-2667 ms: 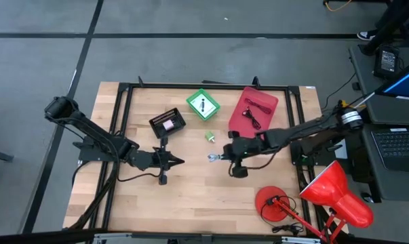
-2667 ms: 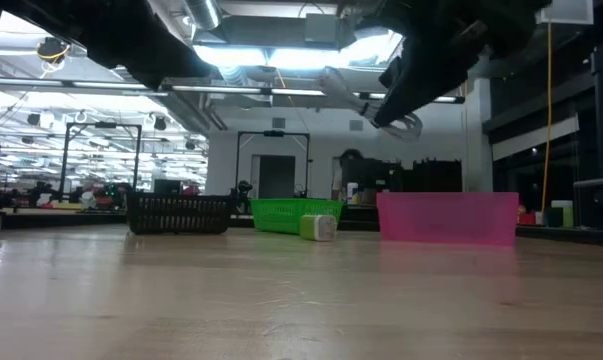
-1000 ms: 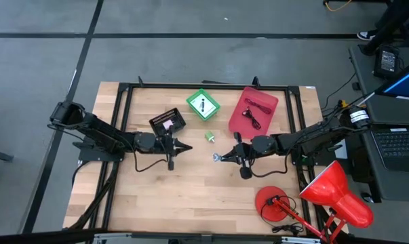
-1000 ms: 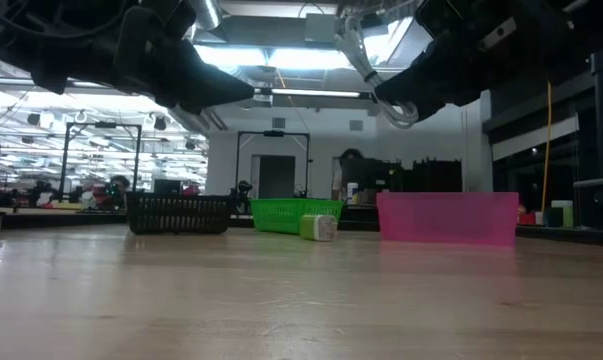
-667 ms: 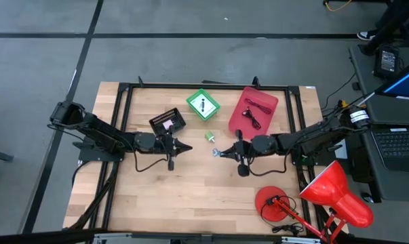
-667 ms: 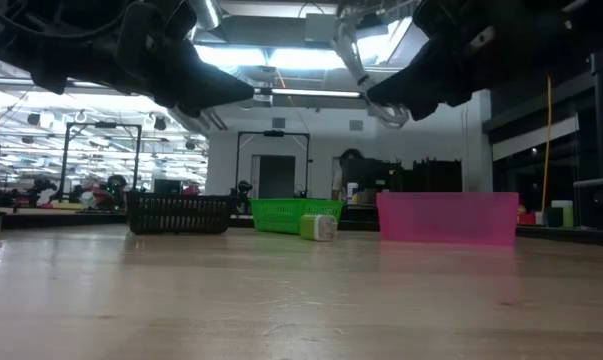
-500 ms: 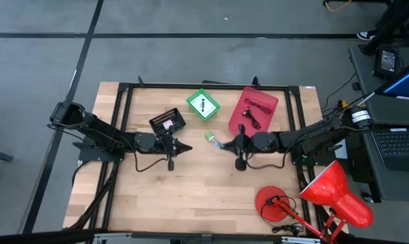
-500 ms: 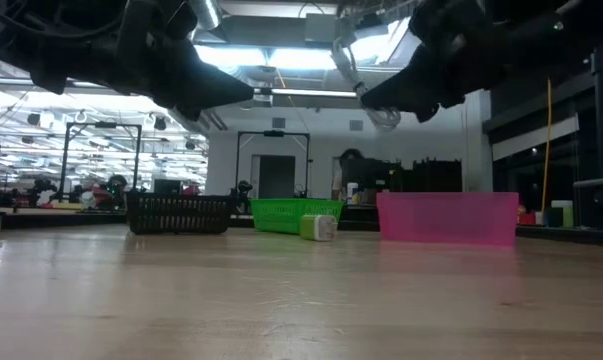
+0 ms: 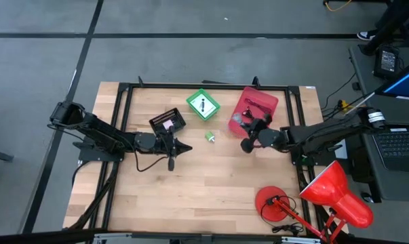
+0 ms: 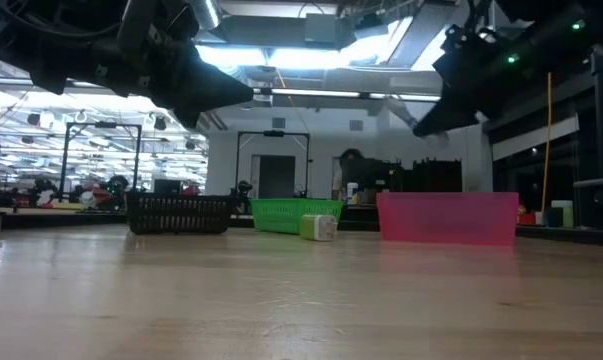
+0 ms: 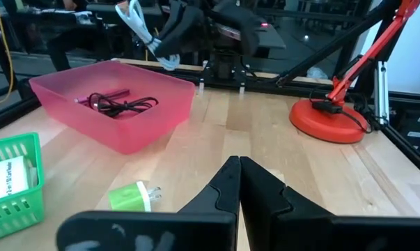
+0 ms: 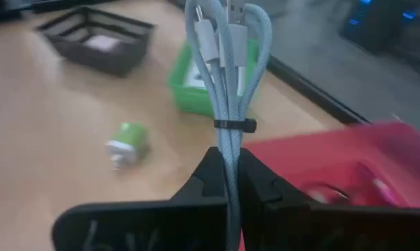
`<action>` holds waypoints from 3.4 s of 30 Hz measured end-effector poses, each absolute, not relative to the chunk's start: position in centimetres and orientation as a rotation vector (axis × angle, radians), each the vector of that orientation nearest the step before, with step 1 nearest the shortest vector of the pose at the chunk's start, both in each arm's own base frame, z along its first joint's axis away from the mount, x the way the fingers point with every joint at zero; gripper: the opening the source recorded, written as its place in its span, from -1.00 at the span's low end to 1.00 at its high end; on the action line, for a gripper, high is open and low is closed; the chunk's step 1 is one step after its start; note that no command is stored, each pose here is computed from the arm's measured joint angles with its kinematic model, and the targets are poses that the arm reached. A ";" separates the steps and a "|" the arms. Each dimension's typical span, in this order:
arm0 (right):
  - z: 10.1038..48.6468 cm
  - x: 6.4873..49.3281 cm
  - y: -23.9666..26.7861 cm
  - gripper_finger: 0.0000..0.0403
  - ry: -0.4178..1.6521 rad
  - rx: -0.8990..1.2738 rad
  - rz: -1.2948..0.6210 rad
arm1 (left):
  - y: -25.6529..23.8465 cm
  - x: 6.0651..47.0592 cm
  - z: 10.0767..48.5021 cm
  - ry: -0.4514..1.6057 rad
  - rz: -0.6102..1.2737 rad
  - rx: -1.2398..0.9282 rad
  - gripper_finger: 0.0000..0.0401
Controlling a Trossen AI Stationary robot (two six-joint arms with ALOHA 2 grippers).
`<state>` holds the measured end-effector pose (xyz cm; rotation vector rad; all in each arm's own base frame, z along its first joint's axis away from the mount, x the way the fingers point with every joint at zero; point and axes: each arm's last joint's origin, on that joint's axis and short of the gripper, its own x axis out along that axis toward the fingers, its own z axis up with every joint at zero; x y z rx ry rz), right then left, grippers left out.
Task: Pick and place items into bin
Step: Put the blue charger cable into the pink bin, then put the green charger adapter into the black bin
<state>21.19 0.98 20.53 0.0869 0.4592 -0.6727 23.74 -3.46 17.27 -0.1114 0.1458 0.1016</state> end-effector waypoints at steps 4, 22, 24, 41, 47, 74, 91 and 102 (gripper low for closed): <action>20.9 19.7 0.6 -1.00 0.470 0.113 -0.754 | -3.5 23.7 17.3 0.146 0.102 -0.111 -0.98; 20.2 18.3 -0.6 -1.00 0.568 0.257 -0.812 | -3.5 23.7 17.3 0.146 0.102 -0.109 -0.98; 19.9 18.3 -1.0 -1.00 0.587 0.268 -0.843 | -3.5 23.7 17.3 0.146 0.101 -0.109 -0.98; 16.9 19.9 -3.6 -1.00 0.773 0.294 -0.861 | -3.5 23.7 17.2 0.152 0.102 -0.108 -0.98; 16.4 20.8 -4.0 -1.00 0.786 0.276 -0.805 | -3.5 23.7 17.2 0.152 0.102 -0.108 -0.98; 15.8 21.0 -4.4 -0.67 0.810 0.274 -0.828 | -3.5 23.7 17.2 0.153 0.102 -0.108 -0.98; 18.8 20.1 -4.3 -0.67 0.646 0.301 -0.793 | -3.5 23.7 17.2 0.153 0.102 -0.108 -0.98; 22.2 20.4 -2.4 -0.95 0.436 0.135 -0.598 | -3.5 23.7 17.2 0.153 0.102 -0.108 -0.98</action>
